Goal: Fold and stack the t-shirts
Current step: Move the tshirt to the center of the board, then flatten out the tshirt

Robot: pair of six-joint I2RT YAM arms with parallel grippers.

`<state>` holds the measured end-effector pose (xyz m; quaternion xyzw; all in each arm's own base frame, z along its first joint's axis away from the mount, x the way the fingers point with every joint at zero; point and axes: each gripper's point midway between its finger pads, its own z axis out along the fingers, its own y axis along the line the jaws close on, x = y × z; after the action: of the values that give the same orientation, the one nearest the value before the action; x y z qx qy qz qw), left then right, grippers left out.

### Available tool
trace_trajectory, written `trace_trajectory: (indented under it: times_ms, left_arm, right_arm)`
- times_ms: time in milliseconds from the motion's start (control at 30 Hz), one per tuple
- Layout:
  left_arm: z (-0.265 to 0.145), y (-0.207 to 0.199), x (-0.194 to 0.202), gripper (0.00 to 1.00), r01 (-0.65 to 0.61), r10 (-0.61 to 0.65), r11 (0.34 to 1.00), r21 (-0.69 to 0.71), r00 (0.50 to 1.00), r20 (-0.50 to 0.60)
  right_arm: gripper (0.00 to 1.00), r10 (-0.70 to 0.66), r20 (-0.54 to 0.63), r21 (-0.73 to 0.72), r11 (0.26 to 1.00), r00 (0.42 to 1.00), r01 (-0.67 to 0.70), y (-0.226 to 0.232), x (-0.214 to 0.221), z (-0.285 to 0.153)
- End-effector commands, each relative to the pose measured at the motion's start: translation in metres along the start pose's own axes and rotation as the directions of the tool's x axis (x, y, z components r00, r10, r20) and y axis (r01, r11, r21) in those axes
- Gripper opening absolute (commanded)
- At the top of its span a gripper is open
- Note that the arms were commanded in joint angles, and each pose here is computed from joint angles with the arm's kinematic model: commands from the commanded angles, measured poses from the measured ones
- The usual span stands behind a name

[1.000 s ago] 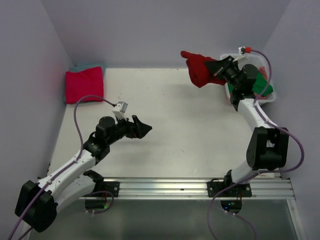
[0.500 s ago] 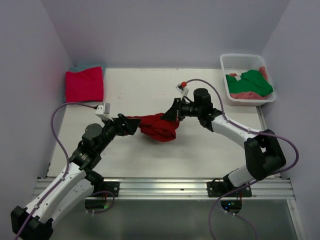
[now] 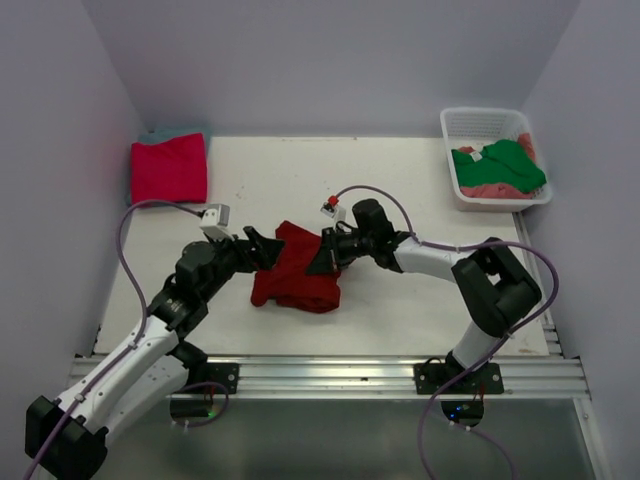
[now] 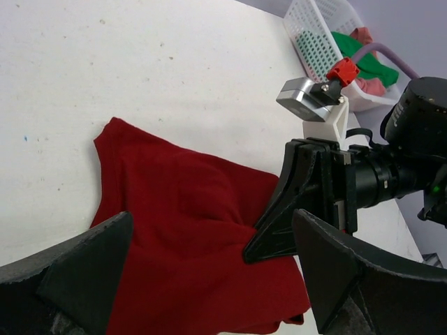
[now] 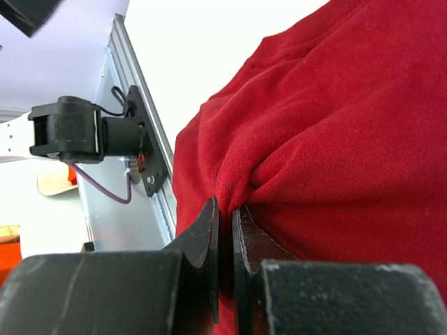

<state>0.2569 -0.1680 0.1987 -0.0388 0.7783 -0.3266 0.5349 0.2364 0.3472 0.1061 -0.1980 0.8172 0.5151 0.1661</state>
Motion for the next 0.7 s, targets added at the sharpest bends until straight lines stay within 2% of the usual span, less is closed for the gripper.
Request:
trace_trajectory:
  times_ms: [0,33,67,133,167,467,667]
  left_arm:
    - [0.005,-0.006,-0.009,1.0,0.005,-0.005,1.0,-0.001,1.0,0.01]
    - [0.007,-0.002,-0.011,1.0,0.009,-0.009,0.999,-0.033,1.0,0.012]
    - [0.01,0.027,0.011,1.0,0.008,-0.02,0.985,-0.171,0.997,-0.071]
    - [0.013,0.045,0.015,1.0,0.011,-0.042,0.957,-0.289,0.994,-0.101]
    - [0.014,0.062,0.037,1.0,-0.018,-0.057,0.93,-0.368,0.98,-0.19]
    - [0.019,0.081,0.095,1.0,0.015,-0.171,0.906,-0.424,0.927,-0.334]
    - [0.011,0.091,0.112,1.0,-0.007,-0.207,0.879,-0.477,0.895,-0.394]
  right_arm:
    - [0.0,-0.095,0.055,-0.072,0.993,0.994,0.099,0.021,-0.028,0.0]
    - [0.0,-0.094,0.053,-0.067,0.993,0.994,0.097,0.02,-0.028,0.0]
    - [0.0,-0.109,0.058,-0.068,0.991,0.992,0.112,0.023,-0.031,-0.001]
    - [0.0,-0.124,0.058,-0.051,0.991,0.991,0.127,0.022,-0.033,-0.003]
    - [0.0,-0.137,0.064,-0.043,0.989,0.988,0.14,0.024,-0.035,-0.005]
    - [0.0,-0.208,0.071,0.032,0.978,0.975,0.207,0.027,-0.038,-0.021]
    - [0.0,-0.232,0.056,0.08,0.971,0.971,0.227,0.02,-0.038,-0.024]
